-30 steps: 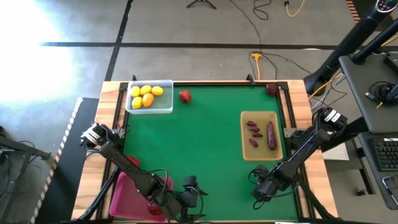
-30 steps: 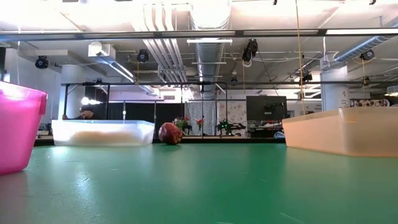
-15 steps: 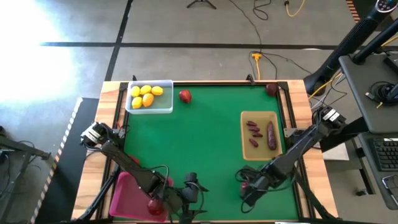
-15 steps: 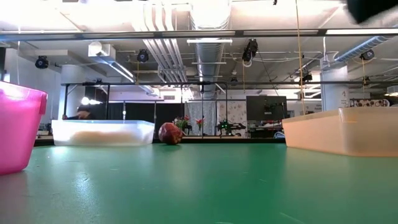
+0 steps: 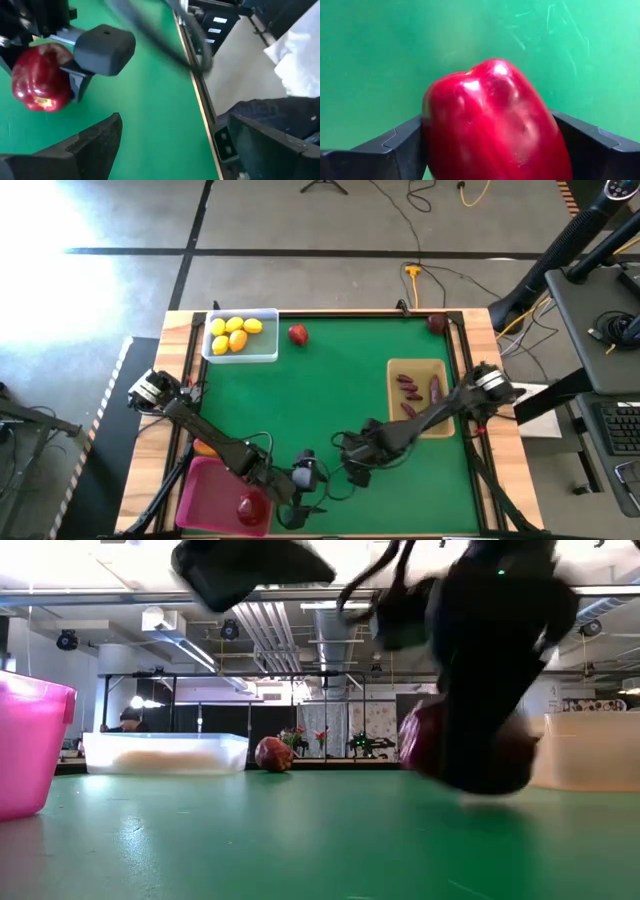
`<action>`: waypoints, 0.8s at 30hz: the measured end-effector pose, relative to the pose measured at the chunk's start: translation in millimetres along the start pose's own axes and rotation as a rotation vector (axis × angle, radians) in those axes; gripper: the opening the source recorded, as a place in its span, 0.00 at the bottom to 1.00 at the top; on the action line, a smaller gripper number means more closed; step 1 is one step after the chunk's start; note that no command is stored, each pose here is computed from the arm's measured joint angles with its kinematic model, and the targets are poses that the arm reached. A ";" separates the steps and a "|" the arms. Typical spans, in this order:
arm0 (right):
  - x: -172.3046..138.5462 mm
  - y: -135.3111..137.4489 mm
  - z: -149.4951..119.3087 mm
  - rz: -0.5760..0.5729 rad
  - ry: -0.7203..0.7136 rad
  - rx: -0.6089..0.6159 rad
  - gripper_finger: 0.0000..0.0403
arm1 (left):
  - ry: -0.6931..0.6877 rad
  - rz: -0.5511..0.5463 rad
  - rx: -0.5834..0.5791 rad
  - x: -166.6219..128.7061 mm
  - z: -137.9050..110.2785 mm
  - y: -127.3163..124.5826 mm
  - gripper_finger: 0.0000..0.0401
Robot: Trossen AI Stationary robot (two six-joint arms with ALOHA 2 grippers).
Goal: Sort produce into baskets
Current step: Put the apple into the pink transparent bin
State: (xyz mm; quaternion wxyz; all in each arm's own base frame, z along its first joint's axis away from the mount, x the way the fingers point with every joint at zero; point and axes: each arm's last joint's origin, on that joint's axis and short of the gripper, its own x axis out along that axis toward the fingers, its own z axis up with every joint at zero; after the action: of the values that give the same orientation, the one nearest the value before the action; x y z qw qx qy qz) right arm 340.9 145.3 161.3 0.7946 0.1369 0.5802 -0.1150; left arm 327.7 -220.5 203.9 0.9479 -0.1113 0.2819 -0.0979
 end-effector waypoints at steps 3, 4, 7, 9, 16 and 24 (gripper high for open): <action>14.1 -1.1 13.6 -0.024 0.003 -0.042 0.85 | 0.031 0.009 -0.077 -5.9 -14.0 6.0 0.85; 16.4 -1.2 18.6 -0.025 0.001 -0.054 0.84 | 0.046 0.016 -0.104 -8.3 -18.9 7.9 0.85; 20.6 -3.0 34.5 -0.022 -0.015 -0.099 0.83 | 0.092 0.038 -0.149 -18.2 -30.9 12.8 0.85; 22.7 -5.9 44.7 -0.022 -0.025 -0.127 0.83 | 0.119 0.065 -0.159 -26.6 -35.8 16.5 0.85; 27.6 -17.6 67.0 -0.040 -0.048 -0.157 0.91 | 0.103 0.257 -0.134 -49.4 -32.9 27.7 0.85; 26.0 -18.7 68.2 -0.041 -0.045 -0.161 0.98 | -0.023 0.409 -0.105 -34.6 -45.1 36.3 0.85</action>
State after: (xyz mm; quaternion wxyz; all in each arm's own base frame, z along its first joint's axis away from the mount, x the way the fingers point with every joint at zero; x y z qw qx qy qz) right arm 403.1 103.2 154.6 0.8133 0.0579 0.5723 -0.0874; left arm 278.6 -184.2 175.2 0.9442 -0.1020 0.2923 0.1124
